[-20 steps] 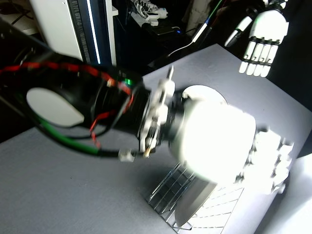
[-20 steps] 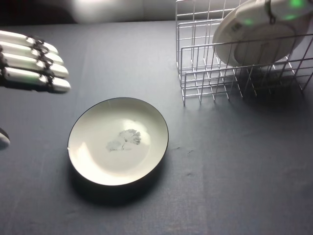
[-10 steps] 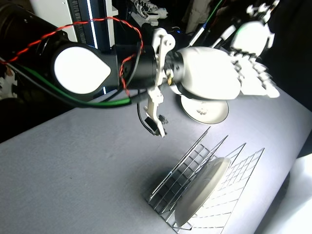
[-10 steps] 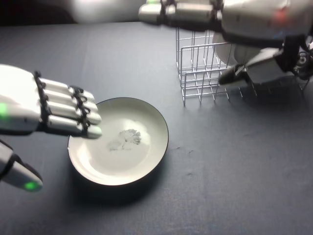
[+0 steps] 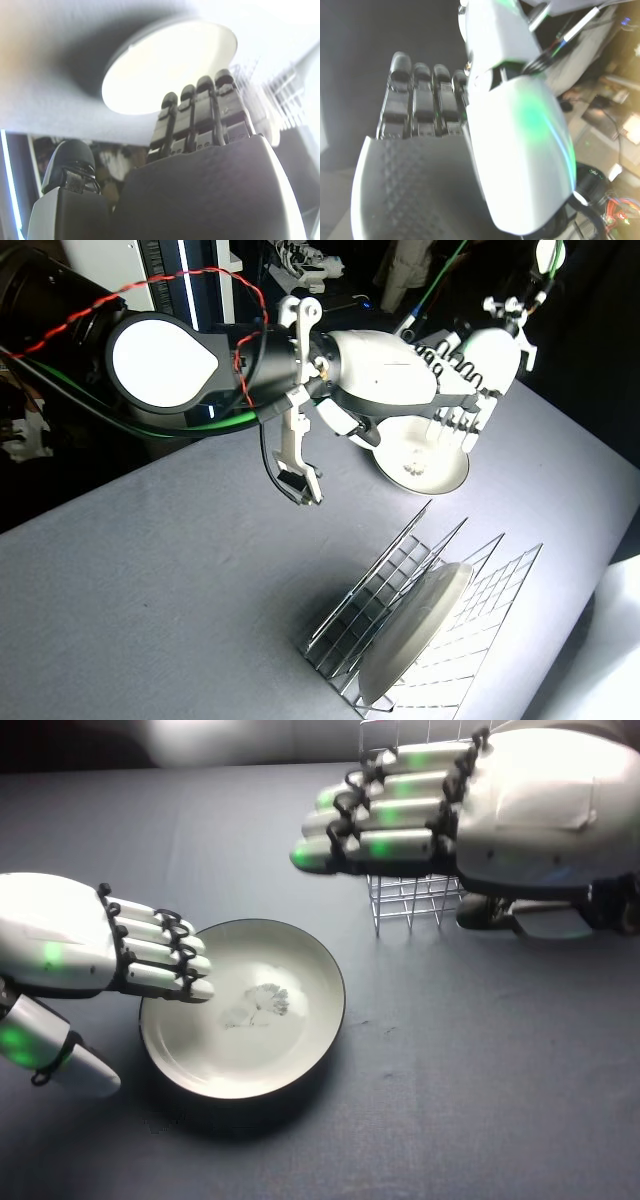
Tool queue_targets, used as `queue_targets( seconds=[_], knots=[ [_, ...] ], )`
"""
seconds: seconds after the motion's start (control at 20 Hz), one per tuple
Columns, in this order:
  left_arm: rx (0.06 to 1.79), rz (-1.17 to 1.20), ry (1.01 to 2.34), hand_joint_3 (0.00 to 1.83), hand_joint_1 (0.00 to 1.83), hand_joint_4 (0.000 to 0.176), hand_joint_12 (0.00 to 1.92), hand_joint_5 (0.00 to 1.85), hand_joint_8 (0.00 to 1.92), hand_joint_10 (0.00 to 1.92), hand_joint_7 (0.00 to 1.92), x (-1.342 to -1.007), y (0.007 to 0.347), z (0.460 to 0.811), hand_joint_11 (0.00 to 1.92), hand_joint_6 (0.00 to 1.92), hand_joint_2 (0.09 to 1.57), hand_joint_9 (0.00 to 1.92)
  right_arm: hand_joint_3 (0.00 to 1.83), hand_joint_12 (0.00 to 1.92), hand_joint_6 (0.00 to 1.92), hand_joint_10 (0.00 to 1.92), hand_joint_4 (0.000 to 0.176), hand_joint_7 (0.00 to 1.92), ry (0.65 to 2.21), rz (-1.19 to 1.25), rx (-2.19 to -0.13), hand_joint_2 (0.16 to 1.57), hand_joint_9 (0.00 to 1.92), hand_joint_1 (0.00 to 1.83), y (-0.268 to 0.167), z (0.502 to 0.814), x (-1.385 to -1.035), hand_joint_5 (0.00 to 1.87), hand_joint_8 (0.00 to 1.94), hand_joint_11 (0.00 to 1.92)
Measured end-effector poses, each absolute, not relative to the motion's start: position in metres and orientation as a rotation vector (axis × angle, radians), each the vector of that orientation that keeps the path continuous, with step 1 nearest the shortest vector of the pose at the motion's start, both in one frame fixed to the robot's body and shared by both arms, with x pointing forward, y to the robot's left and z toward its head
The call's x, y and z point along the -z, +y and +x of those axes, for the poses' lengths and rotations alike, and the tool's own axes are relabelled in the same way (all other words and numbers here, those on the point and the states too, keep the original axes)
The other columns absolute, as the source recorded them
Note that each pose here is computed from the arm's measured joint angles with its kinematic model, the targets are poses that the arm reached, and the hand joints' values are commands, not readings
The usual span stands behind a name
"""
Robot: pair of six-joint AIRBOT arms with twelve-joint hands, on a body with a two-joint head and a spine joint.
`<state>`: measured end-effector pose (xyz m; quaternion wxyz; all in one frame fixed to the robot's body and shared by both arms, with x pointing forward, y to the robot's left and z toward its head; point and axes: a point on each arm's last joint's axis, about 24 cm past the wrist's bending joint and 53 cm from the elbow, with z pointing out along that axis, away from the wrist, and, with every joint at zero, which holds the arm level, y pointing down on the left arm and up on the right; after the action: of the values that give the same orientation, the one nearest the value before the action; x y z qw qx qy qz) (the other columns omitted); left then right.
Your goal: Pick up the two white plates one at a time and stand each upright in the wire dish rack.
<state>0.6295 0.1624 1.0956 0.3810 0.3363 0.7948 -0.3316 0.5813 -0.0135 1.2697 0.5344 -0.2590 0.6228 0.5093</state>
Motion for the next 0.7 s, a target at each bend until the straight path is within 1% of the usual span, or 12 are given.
queue_targets(
  seconds=[0.1, 0.15, 0.2, 0.3, 0.35, 0.4, 0.45, 0.5, 0.55, 0.6, 0.65, 0.7],
  knots=[
    [0.811, 0.829, 2.034, 0.00, 0.00, 0.000, 0.13, 0.09, 0.01, 0.00, 0.05, -1.092, 0.171, 0.641, 0.00, 0.00, 1.18, 0.02, 0.00, 0.59, 0.00, 0.01, 0.000, 0.08, 1.498, -0.634, -1.211, 1.07, 0.11, 1.49, -0.013, 0.576, -1.262, 0.11, 0.00, 0.00],
    [0.806, 0.811, 2.036, 0.00, 0.00, 0.000, 0.17, 0.10, 0.01, 0.00, 0.07, -1.093, 0.174, 0.646, 0.00, 0.01, 1.18, 0.04, 0.00, 0.60, 0.00, 0.01, 0.000, 0.09, 1.505, -0.638, -1.211, 1.07, 0.12, 1.49, -0.012, 0.575, -1.259, 0.11, 0.00, 0.00],
    [0.798, 0.802, 2.035, 0.00, 0.00, 0.000, 0.12, 0.09, 0.00, 0.00, 0.05, -1.093, 0.177, 0.649, 0.00, 0.00, 1.18, 0.02, 0.00, 0.66, 0.01, 0.02, 0.000, 0.12, 1.513, -0.637, -1.209, 1.05, 0.16, 1.50, -0.013, 0.575, -1.256, 0.14, 0.01, 0.00],
    [0.790, 0.789, 2.041, 0.00, 0.00, 0.000, 0.17, 0.11, 0.01, 0.01, 0.07, -1.091, 0.181, 0.653, 0.00, 0.00, 1.18, 0.04, 0.00, 0.70, 0.01, 0.02, 0.000, 0.12, 1.533, -0.639, -1.208, 1.06, 0.19, 1.52, -0.013, 0.574, -1.248, 0.16, 0.00, 0.00],
    [0.792, 0.789, 2.046, 0.00, 0.00, 0.000, 0.24, 0.12, 0.00, 0.01, 0.09, -1.089, 0.181, 0.652, 0.00, 0.00, 1.18, 0.06, 0.00, 0.70, 0.01, 0.02, 0.000, 0.13, 1.540, -0.641, -1.206, 1.06, 0.19, 1.52, -0.013, 0.573, -1.245, 0.17, 0.00, 0.00],
    [0.794, 0.790, 2.047, 0.00, 0.00, 0.000, 0.14, 0.09, 0.00, 0.01, 0.05, -1.089, 0.181, 0.651, 0.00, 0.00, 1.18, 0.03, 0.00, 0.73, 0.01, 0.02, 0.000, 0.14, 1.550, -0.642, -1.206, 1.05, 0.20, 1.52, -0.013, 0.572, -1.241, 0.16, 0.00, 0.00],
    [0.796, 0.793, 2.045, 0.00, 0.00, 0.000, 0.12, 0.08, 0.01, 0.01, 0.04, -1.089, 0.179, 0.650, 0.00, 0.01, 1.19, 0.02, 0.00, 0.71, 0.00, 0.01, 0.000, 0.13, 1.556, -0.643, -1.205, 1.04, 0.20, 1.51, -0.013, 0.571, -1.239, 0.16, 0.00, 0.00],
    [0.798, 0.793, 2.046, 0.00, 0.00, 0.000, 0.04, 0.05, 0.00, 0.00, 0.01, -1.089, 0.178, 0.648, 0.00, 0.01, 1.18, 0.00, 0.00, 0.65, 0.00, 0.01, 0.000, 0.11, 1.565, -0.645, -1.208, 1.04, 0.19, 1.53, -0.013, 0.570, -1.235, 0.14, 0.00, 0.00],
    [0.805, 0.797, 2.045, 0.00, 0.00, 0.000, 0.02, 0.07, 0.01, 0.00, 0.02, -1.090, 0.176, 0.645, 0.01, 0.01, 1.18, 0.01, 0.00, 0.62, 0.01, 0.01, 0.000, 0.11, 1.570, -0.648, -1.203, 1.06, 0.19, 1.53, -0.013, 0.570, -1.233, 0.16, 0.00, 0.00],
    [0.812, 0.798, 2.044, 0.00, 0.00, 0.000, 0.12, 0.09, 0.01, 0.00, 0.05, -1.091, 0.176, 0.643, 0.00, 0.01, 1.19, 0.03, 0.00, 0.63, 0.00, 0.00, 0.000, 0.12, 1.577, -0.650, -1.206, 1.05, 0.19, 1.50, -0.013, 0.568, -1.230, 0.16, 0.00, 0.00],
    [0.818, 0.796, 2.044, 0.00, 0.00, 0.000, 0.11, 0.09, 0.00, 0.00, 0.05, -1.093, 0.177, 0.641, 0.00, 0.00, 1.19, 0.02, 0.00, 0.64, 0.00, 0.00, 0.000, 0.11, 1.581, -0.649, -1.202, 1.05, 0.18, 1.48, -0.014, 0.569, -1.229, 0.15, 0.00, 0.00],
    [0.819, 0.792, 2.048, 0.00, 0.00, 0.000, 0.12, 0.09, 0.00, 0.00, 0.06, -1.091, 0.178, 0.641, 0.00, 0.00, 1.18, 0.03, 0.00, 0.67, 0.00, 0.00, 0.000, 0.12, 1.582, -0.648, -1.200, 1.04, 0.19, 1.51, -0.014, 0.569, -1.229, 0.16, 0.00, 0.00]
  ],
)
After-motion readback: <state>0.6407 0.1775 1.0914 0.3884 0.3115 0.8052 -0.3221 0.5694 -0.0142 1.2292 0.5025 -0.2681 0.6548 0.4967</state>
